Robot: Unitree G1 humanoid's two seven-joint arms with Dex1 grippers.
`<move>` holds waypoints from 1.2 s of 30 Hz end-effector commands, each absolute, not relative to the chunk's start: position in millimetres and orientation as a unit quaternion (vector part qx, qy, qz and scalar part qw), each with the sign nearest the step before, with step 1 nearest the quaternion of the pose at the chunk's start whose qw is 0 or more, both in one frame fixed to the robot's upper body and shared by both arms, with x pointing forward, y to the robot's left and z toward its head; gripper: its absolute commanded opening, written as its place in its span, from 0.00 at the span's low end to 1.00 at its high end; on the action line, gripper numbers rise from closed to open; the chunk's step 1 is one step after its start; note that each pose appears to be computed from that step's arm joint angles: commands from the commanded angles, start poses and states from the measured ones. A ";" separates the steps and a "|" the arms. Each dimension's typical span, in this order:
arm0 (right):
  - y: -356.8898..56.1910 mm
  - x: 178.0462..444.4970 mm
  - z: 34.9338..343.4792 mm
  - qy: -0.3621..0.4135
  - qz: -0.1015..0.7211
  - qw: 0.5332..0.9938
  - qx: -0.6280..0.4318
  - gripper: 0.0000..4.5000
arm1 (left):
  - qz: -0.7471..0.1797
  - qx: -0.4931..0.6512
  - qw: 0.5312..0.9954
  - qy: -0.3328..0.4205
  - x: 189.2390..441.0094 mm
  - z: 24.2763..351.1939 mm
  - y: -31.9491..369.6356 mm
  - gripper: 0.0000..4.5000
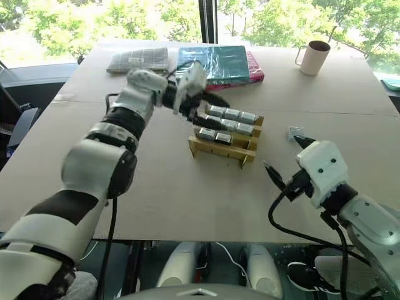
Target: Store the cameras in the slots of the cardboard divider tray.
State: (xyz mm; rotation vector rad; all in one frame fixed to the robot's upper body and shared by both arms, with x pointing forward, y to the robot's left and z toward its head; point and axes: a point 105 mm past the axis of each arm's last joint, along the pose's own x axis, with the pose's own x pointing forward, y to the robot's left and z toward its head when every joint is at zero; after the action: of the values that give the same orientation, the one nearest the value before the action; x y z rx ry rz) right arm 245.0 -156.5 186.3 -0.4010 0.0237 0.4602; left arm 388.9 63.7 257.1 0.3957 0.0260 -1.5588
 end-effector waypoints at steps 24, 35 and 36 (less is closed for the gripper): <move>-226.9 392.2 130.9 0.127 0.042 0.989 -0.067 0.84 | -0.567 0.025 0.822 -0.042 282.5 190.1 95.0 0.77; -191.7 349.8 185.5 -0.014 0.155 0.963 -0.222 0.42 | -0.562 -0.074 0.820 0.079 294.4 196.6 69.6 0.77; -172.1 334.1 196.8 -0.049 0.202 0.938 -0.279 0.42 | -0.572 -0.089 0.809 0.100 293.7 199.0 64.3 0.77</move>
State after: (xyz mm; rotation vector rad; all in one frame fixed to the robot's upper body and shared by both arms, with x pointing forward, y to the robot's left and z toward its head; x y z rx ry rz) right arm 350.9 -204.3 154.5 -0.4371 0.0994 0.2909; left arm 301.6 72.2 192.9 -0.1434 0.1676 -1.1641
